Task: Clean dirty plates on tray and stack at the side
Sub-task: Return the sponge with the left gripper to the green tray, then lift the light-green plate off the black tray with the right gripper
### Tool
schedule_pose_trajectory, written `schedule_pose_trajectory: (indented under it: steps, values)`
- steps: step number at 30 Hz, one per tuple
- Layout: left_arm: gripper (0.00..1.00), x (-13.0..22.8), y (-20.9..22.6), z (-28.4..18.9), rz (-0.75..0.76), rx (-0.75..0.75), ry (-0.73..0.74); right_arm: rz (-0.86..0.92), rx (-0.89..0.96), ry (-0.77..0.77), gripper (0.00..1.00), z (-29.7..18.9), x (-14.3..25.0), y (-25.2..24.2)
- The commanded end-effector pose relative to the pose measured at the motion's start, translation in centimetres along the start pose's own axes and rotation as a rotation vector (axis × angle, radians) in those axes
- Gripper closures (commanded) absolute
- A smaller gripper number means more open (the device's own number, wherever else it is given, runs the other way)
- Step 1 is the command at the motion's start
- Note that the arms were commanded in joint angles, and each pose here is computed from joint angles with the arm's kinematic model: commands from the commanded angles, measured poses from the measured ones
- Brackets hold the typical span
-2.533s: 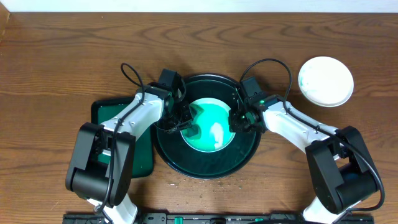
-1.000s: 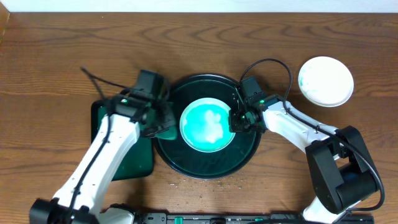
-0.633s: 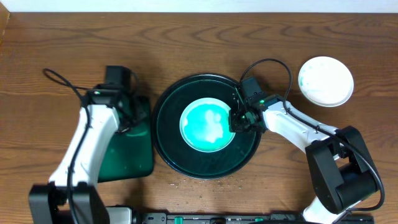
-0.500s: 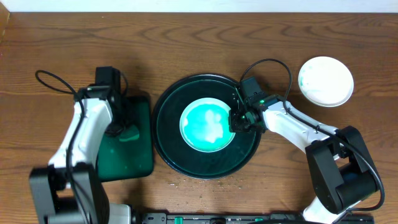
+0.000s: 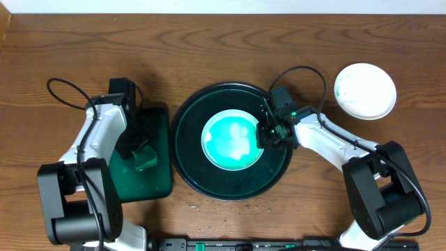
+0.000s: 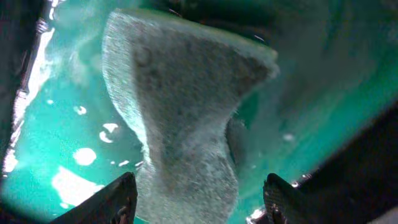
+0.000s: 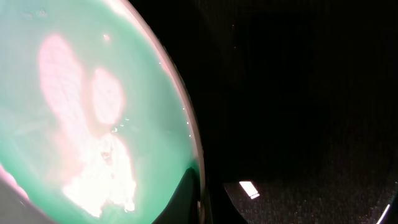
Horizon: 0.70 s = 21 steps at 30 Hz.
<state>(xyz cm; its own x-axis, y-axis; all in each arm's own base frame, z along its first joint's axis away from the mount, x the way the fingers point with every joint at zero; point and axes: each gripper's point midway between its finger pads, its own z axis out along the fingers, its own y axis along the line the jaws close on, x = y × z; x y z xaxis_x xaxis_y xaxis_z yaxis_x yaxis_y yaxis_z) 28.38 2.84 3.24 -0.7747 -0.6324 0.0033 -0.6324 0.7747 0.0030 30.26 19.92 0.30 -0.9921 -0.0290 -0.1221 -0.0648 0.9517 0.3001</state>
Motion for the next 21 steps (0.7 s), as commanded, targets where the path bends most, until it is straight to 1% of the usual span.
schedule_pose_trajectory:
  steps: [1,4,8,10,11,13,16,21]
  values:
    - [0.34,-0.6,-1.6,-2.4,0.023,0.099,-0.043,-0.021,-0.007,0.094,0.99,1.8,2.6,0.3]
    - [0.33,-0.6,-1.9,-4.2,0.026,0.14,-0.088,-0.031,-0.022,0.072,0.99,1.8,2.1,0.7]
    - [0.29,-0.2,-1.6,-7.2,0.028,0.184,-0.157,-0.187,-0.139,0.057,0.99,1.4,1.7,3.0]
    - [0.22,0.1,-1.4,-8.5,0.029,0.202,-0.184,-0.248,-0.162,0.029,0.99,0.5,1.2,3.9]
    - [0.21,0.3,-1.2,-9.0,0.03,0.208,-0.195,-0.271,-0.166,0.006,0.99,-0.1,0.7,4.3]
    - [0.21,0.7,-1.0,-9.8,0.03,0.218,-0.21,-0.288,-0.15,-0.056,0.98,-1.6,-0.6,4.7]
    - [0.21,1.1,-0.7,-10.5,0.031,0.224,-0.22,-0.289,-0.062,-0.152,0.99,-4.3,-2.3,4.2]
    - [0.21,1.2,-0.6,-10.5,0.031,0.223,-0.218,-0.28,0.07,-0.232,0.99,-7.4,-3.3,2.5]
